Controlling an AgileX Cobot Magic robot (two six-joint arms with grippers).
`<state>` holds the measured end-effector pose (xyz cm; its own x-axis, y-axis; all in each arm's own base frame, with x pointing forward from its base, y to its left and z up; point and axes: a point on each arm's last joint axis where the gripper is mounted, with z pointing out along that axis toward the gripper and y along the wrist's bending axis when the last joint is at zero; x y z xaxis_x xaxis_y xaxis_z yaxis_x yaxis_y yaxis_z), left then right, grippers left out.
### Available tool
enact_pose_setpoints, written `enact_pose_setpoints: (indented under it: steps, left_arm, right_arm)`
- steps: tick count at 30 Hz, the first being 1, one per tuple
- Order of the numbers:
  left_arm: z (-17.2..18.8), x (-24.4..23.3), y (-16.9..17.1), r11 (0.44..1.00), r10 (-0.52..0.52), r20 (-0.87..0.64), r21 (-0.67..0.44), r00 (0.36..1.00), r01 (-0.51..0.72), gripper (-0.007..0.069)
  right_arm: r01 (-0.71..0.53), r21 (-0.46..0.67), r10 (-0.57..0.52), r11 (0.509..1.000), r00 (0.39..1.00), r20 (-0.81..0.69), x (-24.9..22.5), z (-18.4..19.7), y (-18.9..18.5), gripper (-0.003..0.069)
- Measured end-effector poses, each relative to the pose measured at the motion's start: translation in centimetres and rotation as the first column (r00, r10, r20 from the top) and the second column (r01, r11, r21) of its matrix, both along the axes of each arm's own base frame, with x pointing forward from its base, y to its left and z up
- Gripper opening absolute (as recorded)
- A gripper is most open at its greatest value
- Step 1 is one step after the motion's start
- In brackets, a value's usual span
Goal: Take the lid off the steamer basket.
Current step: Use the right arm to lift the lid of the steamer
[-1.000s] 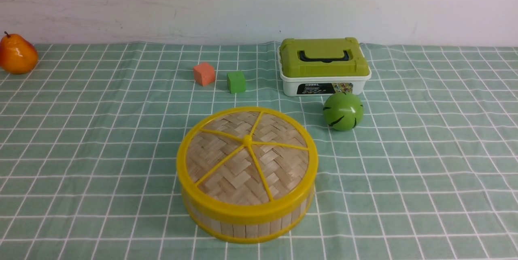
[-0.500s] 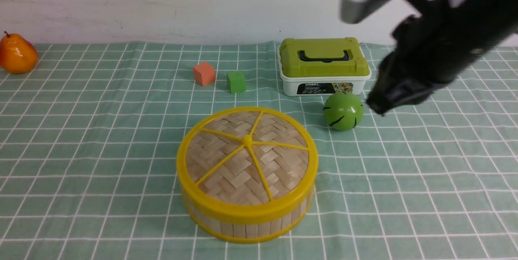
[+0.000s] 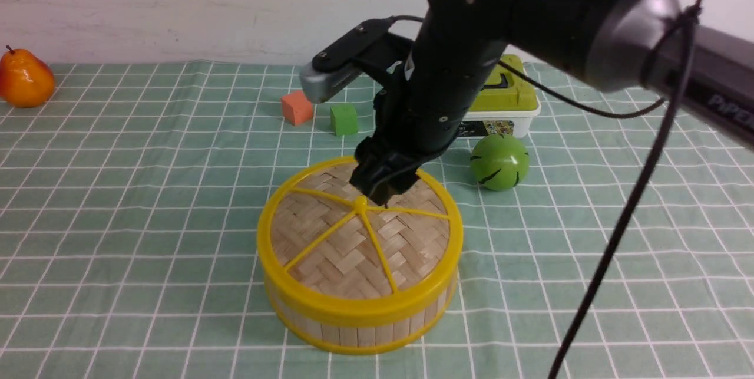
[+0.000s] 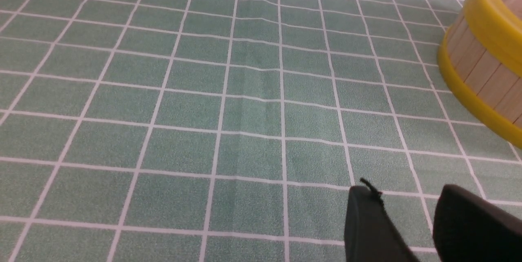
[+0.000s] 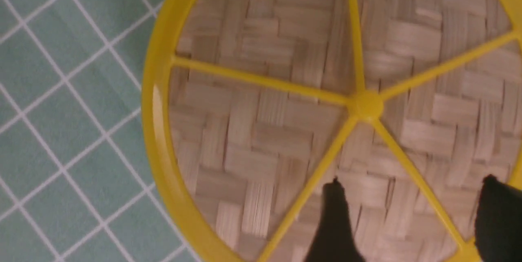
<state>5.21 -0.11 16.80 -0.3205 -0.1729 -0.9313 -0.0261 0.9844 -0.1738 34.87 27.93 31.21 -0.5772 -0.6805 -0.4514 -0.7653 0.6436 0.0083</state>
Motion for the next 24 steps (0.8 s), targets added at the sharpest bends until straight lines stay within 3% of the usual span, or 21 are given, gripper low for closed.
enact_pose_setpoints:
  steps: [3, 8, 14, 19, 24]
  left_arm:
    - [0.0, 0.0, 0.0, 1.0, 0.0, 0.0, 0.0, 1.0, 0.0, 0.0239]
    - [0.0, 0.0, 0.0, 1.0, 0.0, 0.0, 0.0, 1.0, 0.0, 0.0239]
    - [0.0, 0.0, 0.0, 1.0, 0.0, 0.0, 0.0, 1.0, 0.0, 0.0239]
    - [0.0, 0.0, 0.0, 1.0, 0.0, 0.0, 0.0, 1.0, 0.0, 0.0239]
    - [0.0, 0.0, 0.0, 1.0, 0.0, 0.0, 0.0, 1.0, 0.0, 0.0239]
  right_arm:
    - [0.036, 0.048, -0.037, 0.998, 0.999, 0.024, 1.0, -1.2, 0.9, 0.0494]
    - [0.073, 0.068, -0.075, 0.995, 0.997, 0.018, 2.1, -3.3, 1.8, 0.047]
    - [0.079, 0.04, -0.078, 0.996, 0.997, -0.022, 2.5, -5.3, 2.2, 0.0333]
    - [0.078, 0.043, -0.077, 0.996, 0.997, -0.029, 2.5, -5.3, 2.3, 0.0097]
    - [0.072, 0.043, -0.071, 0.996, 0.997, -0.024, 2.0, -3.7, 1.9, 0.0076]
